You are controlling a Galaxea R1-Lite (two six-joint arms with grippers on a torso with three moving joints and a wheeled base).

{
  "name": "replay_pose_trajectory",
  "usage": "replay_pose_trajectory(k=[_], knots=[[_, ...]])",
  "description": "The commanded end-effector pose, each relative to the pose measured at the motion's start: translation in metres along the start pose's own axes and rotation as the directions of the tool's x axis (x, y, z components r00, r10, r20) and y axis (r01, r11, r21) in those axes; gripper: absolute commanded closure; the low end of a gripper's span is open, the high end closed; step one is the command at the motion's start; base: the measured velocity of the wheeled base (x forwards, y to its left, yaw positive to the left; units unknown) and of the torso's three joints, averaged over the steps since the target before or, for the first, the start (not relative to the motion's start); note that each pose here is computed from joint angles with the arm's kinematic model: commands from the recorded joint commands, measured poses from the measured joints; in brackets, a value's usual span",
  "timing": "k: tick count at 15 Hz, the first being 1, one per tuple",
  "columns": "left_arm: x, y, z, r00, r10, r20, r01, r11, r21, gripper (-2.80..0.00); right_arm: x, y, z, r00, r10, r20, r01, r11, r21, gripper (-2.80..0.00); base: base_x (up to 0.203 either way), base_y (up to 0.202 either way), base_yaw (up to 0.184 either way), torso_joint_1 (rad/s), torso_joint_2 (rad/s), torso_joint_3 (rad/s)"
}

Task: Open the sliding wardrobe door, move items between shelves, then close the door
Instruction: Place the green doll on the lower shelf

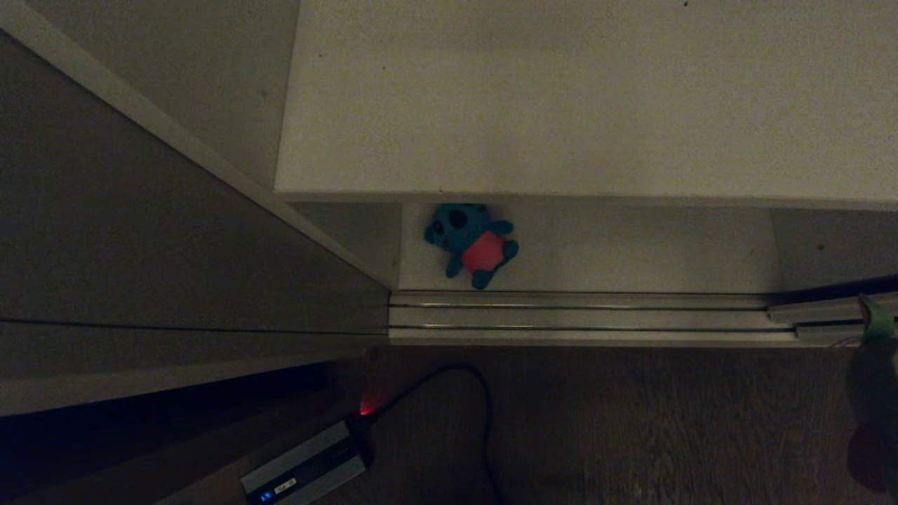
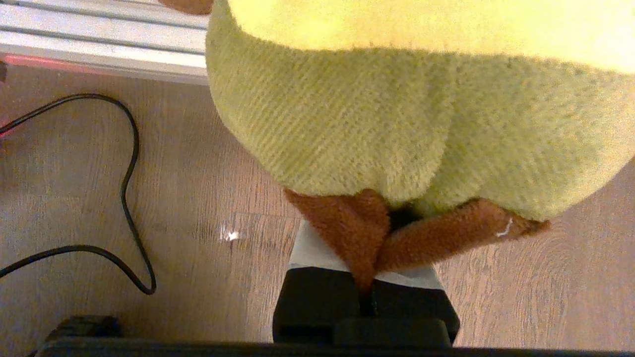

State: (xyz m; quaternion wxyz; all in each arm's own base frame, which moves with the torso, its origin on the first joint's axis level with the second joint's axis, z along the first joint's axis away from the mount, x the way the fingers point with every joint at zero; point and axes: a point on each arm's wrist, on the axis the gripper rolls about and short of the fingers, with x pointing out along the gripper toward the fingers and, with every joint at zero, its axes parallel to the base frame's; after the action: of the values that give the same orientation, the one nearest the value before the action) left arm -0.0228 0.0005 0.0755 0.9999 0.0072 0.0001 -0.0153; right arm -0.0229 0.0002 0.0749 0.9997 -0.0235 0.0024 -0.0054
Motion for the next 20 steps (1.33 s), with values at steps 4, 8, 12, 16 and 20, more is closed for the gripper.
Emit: replay_pose_trajectory(k=[4, 8, 12, 16, 20], knots=[[-0.0002, 0.0000, -0.0002, 1.000, 0.002, 0.001, -0.002, 1.000, 0.001, 0.00, 0.0004, 0.0000, -0.0011, 1.000, 0.000, -0.005, 0.000, 1.000, -0.001, 0.00, 0.000, 0.000, 0.000, 0.002, 0.00, 0.037], [-0.0002, 0.0001, -0.0001, 1.000, 0.003, 0.001, -0.003, 1.000, -0.002, 0.00, 0.0004, 0.0001, -0.0013, 1.000, 0.000, -0.006, 0.000, 1.000, -0.001, 0.00, 0.000, 0.000, 0.000, 0.000, 0.00, 0.000], [-0.0001, 0.0000, -0.0002, 1.000, 0.001, 0.000, -0.002, 1.000, 0.004, 0.00, 0.0003, 0.0000, -0.0009, 1.000, 0.000, -0.005, 0.000, 1.000, 0.007, 0.00, 0.000, 0.000, 0.000, 0.000, 0.00, 0.000], [-0.0001, 0.0000, -0.0005, 1.000, 0.000, -0.003, 0.000, 1.000, 0.013, 0.00, 0.0004, 0.0001, -0.0012, 1.000, 0.000, -0.006, 0.000, 1.000, 0.007, 0.00, 0.000, 0.000, 0.000, 0.000, 0.00, 0.000], [-0.0002, 0.0000, -0.0002, 1.000, 0.000, 0.002, 0.000, 1.000, 0.009, 0.00, 0.0003, 0.0000, -0.0009, 1.000, 0.000, -0.005, 0.000, 1.000, 0.004, 0.00, -0.069, 0.000, 0.001, 0.004, 0.00, -0.001]])
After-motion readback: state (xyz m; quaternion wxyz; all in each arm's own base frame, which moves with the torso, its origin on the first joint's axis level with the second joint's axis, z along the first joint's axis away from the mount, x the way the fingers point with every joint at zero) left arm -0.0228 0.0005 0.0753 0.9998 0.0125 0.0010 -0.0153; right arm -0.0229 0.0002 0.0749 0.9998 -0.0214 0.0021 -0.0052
